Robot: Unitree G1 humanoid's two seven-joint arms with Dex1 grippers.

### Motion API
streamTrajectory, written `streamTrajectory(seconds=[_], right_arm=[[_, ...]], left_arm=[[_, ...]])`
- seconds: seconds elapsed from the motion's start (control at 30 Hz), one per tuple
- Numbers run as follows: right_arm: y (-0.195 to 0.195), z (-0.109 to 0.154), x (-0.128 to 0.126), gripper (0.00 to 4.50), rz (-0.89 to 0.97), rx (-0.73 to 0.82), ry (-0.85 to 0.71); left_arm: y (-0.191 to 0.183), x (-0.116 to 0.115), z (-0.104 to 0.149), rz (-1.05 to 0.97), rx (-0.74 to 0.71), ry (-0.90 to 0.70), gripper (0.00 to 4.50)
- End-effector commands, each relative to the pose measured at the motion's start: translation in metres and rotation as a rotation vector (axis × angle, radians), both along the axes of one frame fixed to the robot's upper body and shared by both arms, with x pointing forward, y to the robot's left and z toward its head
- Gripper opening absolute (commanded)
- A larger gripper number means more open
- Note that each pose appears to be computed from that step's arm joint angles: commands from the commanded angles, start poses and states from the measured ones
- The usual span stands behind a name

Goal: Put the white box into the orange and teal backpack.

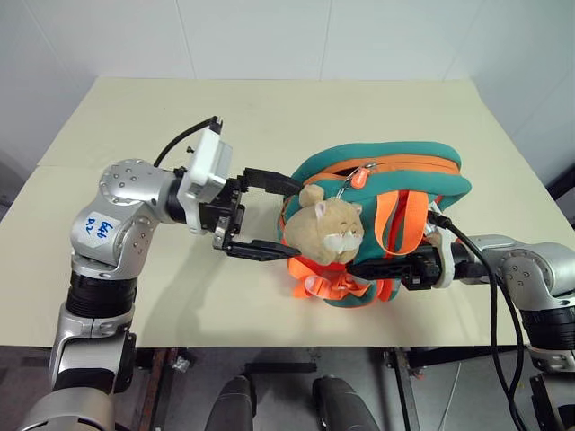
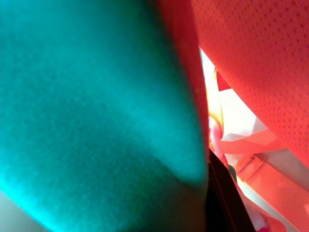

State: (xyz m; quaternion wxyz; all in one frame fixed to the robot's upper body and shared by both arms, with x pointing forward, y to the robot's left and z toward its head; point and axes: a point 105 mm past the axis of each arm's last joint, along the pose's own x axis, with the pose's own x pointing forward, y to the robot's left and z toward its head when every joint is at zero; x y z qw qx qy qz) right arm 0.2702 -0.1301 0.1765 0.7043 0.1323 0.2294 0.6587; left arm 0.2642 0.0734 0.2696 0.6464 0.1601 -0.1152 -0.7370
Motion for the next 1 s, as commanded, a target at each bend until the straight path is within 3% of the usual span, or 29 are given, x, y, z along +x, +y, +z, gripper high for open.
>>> streamTrajectory(seconds=[0.03,0.2,0.23,0.3,0.6,0.73,0.83,1.0], right_arm=[[0.002,0.006,0.000,0.04,0.017,0.008,-0.028],[0.003,0.004,-0.002,0.04,0.017,0.012,-0.027],[0.003,0.005,-0.002,0.04,0.016,0.012,-0.027],[0.003,0.004,-0.002,0.04,0.014,0.013,-0.027],[0.002,0.004,-0.001,0.04,0.002,0.013,-0.029],[0.003,0.004,0.000,0.04,0.000,0.015,-0.031],[0.002,0.004,0.000,0.04,0.000,0.013,-0.033],[0.001,0.004,-0.001,0.04,-0.005,0.013,-0.035]], left_arm=[[-0.008,-0.011,0.003,-0.037,-0.022,0.007,4.48],[-0.028,0.009,-0.012,0.077,0.028,-0.051,4.48],[-0.031,0.010,-0.013,0.082,0.030,-0.059,4.31],[-0.034,0.008,-0.013,0.070,0.034,-0.062,3.93],[-0.022,0.015,-0.005,0.113,0.030,-0.081,1.34],[-0.011,0.016,0.004,0.113,0.011,-0.075,0.52],[0.009,0.010,0.019,0.058,0.002,-0.068,0.32],[0.038,0.026,0.034,0.137,0.017,-0.085,0.32]])
